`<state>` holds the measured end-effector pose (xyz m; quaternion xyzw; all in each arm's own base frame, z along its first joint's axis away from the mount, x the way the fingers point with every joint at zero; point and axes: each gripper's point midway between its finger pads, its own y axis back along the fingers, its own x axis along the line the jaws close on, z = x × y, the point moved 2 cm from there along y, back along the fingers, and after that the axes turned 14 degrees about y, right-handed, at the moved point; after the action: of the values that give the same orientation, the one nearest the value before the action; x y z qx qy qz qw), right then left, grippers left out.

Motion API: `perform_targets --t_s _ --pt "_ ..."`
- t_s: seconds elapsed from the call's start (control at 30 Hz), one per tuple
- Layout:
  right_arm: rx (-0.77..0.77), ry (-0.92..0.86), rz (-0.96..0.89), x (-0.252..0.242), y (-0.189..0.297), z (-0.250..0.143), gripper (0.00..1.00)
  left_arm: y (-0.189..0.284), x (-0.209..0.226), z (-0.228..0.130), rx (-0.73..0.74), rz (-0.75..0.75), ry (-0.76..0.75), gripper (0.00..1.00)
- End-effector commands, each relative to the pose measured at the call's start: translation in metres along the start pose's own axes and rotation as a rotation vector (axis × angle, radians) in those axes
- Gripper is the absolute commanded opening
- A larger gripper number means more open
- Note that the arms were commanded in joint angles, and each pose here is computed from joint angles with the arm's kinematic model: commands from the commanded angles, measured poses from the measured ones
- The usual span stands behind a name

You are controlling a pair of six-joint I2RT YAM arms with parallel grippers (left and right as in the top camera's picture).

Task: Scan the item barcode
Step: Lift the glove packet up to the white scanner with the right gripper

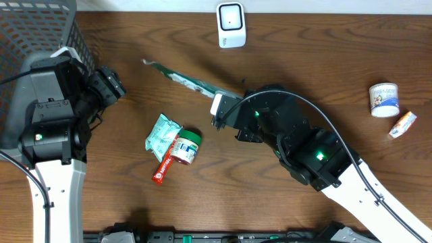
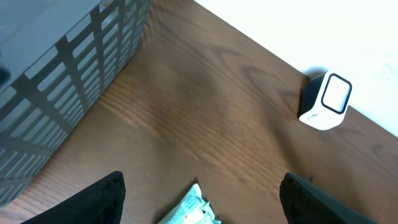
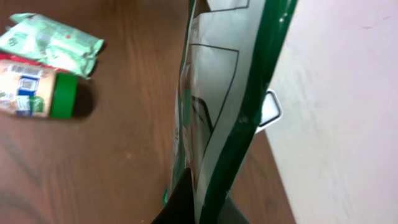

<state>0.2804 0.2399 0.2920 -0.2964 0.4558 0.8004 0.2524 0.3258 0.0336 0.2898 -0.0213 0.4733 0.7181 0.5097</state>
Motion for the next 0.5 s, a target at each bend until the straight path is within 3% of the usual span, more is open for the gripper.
perform_targets --t_s 0.0,0.2,0.47 --pt "-0.014 -0.009 -0.124 -0.037 0.018 0.014 0.01 -0.002 0.003 0.002 -0.007 0.015 0.005 0.81" --pt "-0.024 0.069 -0.239 -0.091 0.029 0.043 0.01 -0.002 0.003 0.002 -0.007 0.015 0.005 0.81" --pt "0.276 0.272 -0.364 -0.169 0.003 0.049 0.01 -0.002 0.003 0.002 -0.007 0.015 0.005 0.81"
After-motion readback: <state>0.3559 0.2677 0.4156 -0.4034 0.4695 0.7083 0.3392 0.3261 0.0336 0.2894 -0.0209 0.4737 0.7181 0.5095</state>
